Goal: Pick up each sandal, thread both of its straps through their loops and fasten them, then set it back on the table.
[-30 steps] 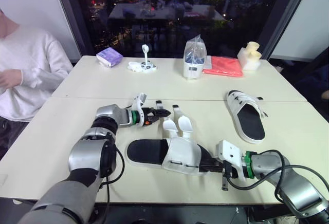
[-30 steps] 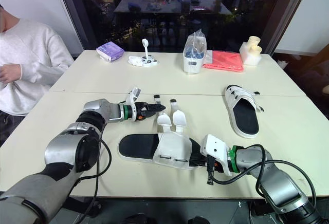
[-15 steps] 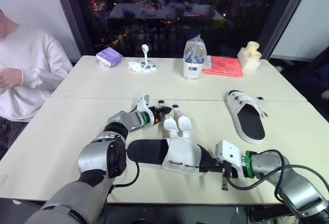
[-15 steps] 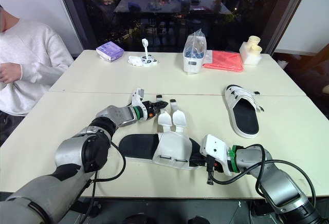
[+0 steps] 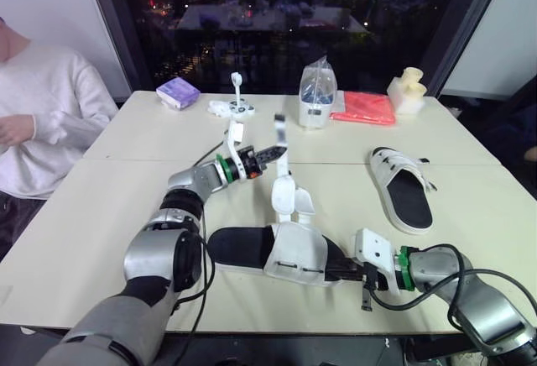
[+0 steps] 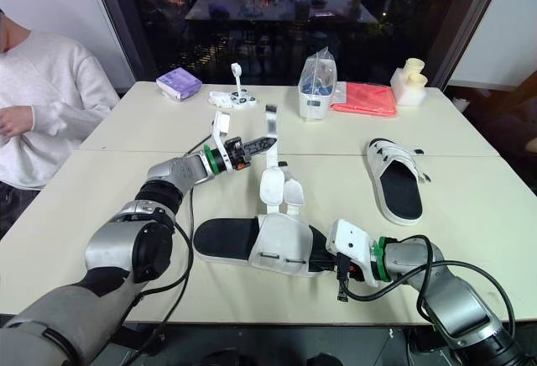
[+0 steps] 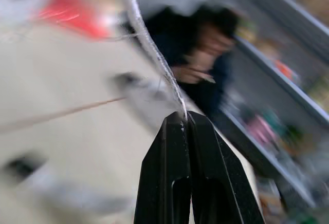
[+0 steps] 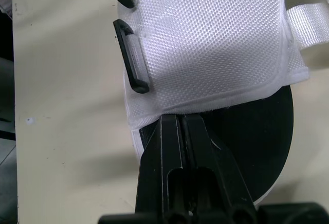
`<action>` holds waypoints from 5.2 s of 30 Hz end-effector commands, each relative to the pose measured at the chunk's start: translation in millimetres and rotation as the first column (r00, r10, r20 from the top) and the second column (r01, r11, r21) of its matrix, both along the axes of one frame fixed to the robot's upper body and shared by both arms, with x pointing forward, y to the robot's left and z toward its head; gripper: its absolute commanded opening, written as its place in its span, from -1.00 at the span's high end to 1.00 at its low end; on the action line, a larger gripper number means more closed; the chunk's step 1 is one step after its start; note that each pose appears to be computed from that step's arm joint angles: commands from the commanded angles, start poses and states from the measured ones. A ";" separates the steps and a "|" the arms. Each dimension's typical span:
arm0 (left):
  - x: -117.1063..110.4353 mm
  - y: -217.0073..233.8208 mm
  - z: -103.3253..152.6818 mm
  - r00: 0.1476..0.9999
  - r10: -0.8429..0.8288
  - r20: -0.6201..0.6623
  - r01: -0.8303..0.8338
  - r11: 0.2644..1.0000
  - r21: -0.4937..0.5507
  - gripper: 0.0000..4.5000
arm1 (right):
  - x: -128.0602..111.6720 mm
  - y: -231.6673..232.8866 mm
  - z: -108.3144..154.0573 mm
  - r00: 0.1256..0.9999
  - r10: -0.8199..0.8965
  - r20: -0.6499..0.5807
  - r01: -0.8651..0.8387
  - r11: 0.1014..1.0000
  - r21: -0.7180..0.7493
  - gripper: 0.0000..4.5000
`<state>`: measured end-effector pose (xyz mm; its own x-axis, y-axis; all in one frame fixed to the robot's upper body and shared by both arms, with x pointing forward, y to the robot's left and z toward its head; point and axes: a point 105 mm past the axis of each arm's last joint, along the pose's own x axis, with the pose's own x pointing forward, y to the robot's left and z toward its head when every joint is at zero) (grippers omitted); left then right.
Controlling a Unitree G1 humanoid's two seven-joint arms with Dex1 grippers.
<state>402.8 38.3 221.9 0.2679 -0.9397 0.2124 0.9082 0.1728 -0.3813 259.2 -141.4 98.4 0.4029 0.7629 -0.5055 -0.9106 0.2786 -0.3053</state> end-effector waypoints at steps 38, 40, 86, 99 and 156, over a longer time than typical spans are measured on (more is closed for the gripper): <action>-137.6 59.0 -62.5 0.813 -0.535 0.230 0.342 0.758 0.555 -0.99 | 13.1 -2.1 -8.8 0.999 0.048 -0.023 -0.049 0.998 -0.044 1.00; -146.6 65.4 -64.1 0.848 -0.527 0.054 0.433 0.748 0.503 -0.99 | 13.3 -0.9 -9.8 0.999 0.048 -0.022 -0.049 0.998 -0.043 1.00; -131.6 18.4 -36.8 0.889 -0.406 -0.210 0.448 0.867 0.220 0.98 | 11.9 -11.1 -10.6 1.000 0.020 -0.021 -0.022 0.997 -0.071 1.00; -89.0 3.2 -51.6 0.888 -0.403 -0.223 0.454 0.847 0.276 0.98 | 11.5 -11.8 -11.2 1.000 0.019 -0.014 -0.020 0.996 -0.083 1.00; -105.3 -1.3 -72.0 0.800 -0.600 -0.016 0.528 0.691 0.493 0.98 | 8.3 -11.4 -15.5 1.000 0.005 -0.004 -0.005 0.995 -0.098 1.00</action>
